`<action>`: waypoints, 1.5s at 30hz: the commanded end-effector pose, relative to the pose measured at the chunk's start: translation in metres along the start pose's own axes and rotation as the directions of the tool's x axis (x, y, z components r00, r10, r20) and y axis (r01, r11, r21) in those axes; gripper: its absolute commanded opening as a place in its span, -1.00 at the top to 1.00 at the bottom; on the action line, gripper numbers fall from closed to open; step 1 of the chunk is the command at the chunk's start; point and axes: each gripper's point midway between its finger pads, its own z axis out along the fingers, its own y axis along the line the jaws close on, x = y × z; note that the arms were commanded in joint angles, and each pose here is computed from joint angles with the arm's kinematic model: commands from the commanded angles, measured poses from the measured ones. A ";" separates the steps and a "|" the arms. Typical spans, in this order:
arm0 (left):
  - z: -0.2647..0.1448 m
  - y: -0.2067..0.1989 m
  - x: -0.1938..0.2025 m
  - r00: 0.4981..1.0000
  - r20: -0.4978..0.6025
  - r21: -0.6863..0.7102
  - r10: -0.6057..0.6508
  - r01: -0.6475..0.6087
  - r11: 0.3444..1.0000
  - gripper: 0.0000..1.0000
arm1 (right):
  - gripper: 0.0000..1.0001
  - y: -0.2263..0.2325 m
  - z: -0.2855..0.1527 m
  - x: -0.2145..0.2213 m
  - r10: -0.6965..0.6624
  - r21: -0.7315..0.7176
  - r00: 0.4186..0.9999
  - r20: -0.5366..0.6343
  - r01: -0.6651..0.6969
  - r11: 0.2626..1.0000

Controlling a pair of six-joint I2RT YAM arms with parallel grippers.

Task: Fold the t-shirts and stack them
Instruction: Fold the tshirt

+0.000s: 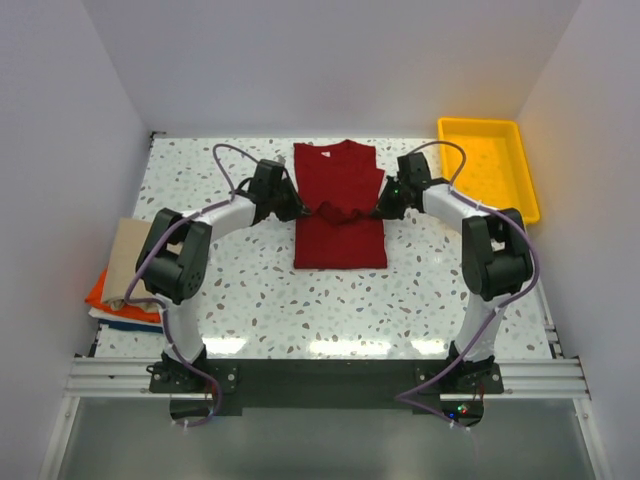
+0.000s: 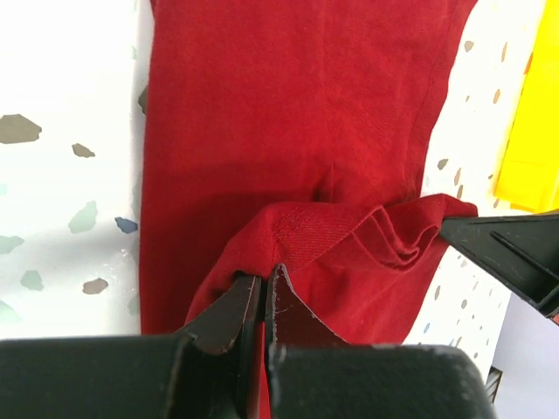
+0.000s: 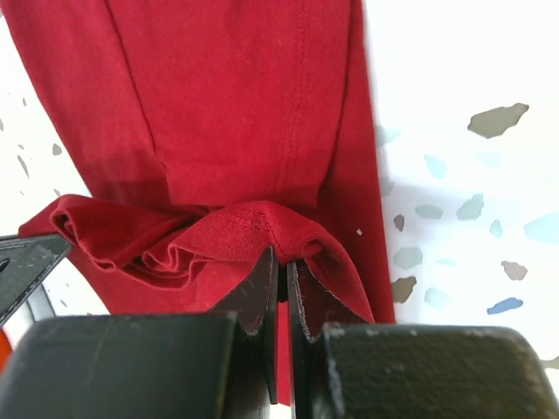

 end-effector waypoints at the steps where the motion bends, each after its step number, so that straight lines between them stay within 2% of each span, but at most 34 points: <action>1: 0.002 -0.015 -0.024 0.998 0.046 0.062 0.034 -0.036 0.997 1.00 | 1.00 0.011 -0.001 -0.022 -0.001 -0.053 0.999 0.041 0.003 0.999; 21: 0.013 -0.003 -0.037 0.999 0.042 0.073 0.033 -0.036 0.997 1.00 | 1.00 0.006 0.005 -0.040 0.038 -0.068 0.998 0.048 -0.035 0.997; 23: 0.012 -0.004 -0.039 0.998 0.044 0.082 0.037 -0.040 0.996 0.86 | 0.96 0.005 0.005 -0.041 0.044 -0.070 0.998 0.047 -0.040 0.997; 24: 0.010 -0.005 -0.042 0.998 0.051 0.087 0.040 -0.044 0.995 0.75 | 0.72 0.006 0.004 -0.042 0.043 -0.077 0.998 0.048 -0.039 0.996; 25: 0.007 -0.010 -0.050 0.996 0.074 0.116 0.050 -0.059 0.991 0.56 | 0.56 0.007 0.002 -0.044 0.040 -0.080 0.998 0.053 -0.036 0.996; 27: -0.003 -0.017 -0.062 0.992 0.110 0.140 0.061 -0.077 0.987 0.35 | 0.29 0.011 -0.006 -0.050 0.023 -0.087 0.997 0.075 -0.016 0.996; 28: -0.008 -0.015 -0.070 0.989 0.131 0.139 0.069 -0.087 0.986 0.14 | 0.06 0.012 -0.009 -0.052 0.017 -0.087 0.996 0.082 -0.010 0.996; 30: -0.022 -0.019 -0.082 0.982 0.169 0.141 0.081 -0.106 0.984 0.00 | -0.08 0.017 -0.021 -0.059 -0.012 -0.089 0.994 0.105 0.021 0.996; 31: -0.026 -0.017 -0.084 0.981 0.177 0.137 0.082 -0.107 0.985 -0.01 | -0.12 0.019 -0.025 -0.061 -0.017 -0.090 0.993 0.113 0.027 0.996; 35: -0.037 -0.033 -0.082 0.975 0.199 0.173 0.101 -0.136 0.975 0.11 | -0.08 0.037 -0.039 -0.062 -0.056 -0.130 0.988 0.142 0.075 0.989; 36: -0.036 -0.038 -0.079 0.976 0.193 0.188 0.103 -0.140 0.972 0.27 | -0.04 0.042 -0.040 -0.060 -0.065 -0.141 0.987 0.144 0.086 0.986; 37: -0.034 -0.050 -0.074 0.977 0.178 0.219 0.117 -0.156 0.963 0.33 | 0.02 0.046 -0.038 -0.058 -0.076 -0.151 0.987 0.143 0.098 0.984; 38: -0.024 -0.050 -0.067 0.981 0.152 0.224 0.122 -0.155 0.962 0.38 | 0.17 0.055 -0.037 -0.050 -0.092 -0.174 0.987 0.129 0.114 0.978; 40: -0.017 -0.065 -0.058 0.981 0.127 0.257 0.143 -0.172 0.951 0.59 | 0.31 0.062 -0.028 -0.044 -0.107 -0.200 0.987 0.120 0.129 0.971; 42: -0.002 -0.066 -0.047 0.984 0.098 0.262 0.146 -0.167 0.950 0.71 | 0.41 0.070 -0.020 -0.036 -0.132 -0.231 0.987 0.088 0.149 0.962; 45: 0.018 -0.067 -0.033 0.987 0.043 0.279 0.154 -0.160 0.947 0.84 | 0.47 0.070 -0.002 -0.026 -0.142 -0.251 0.989 0.033 0.146 0.957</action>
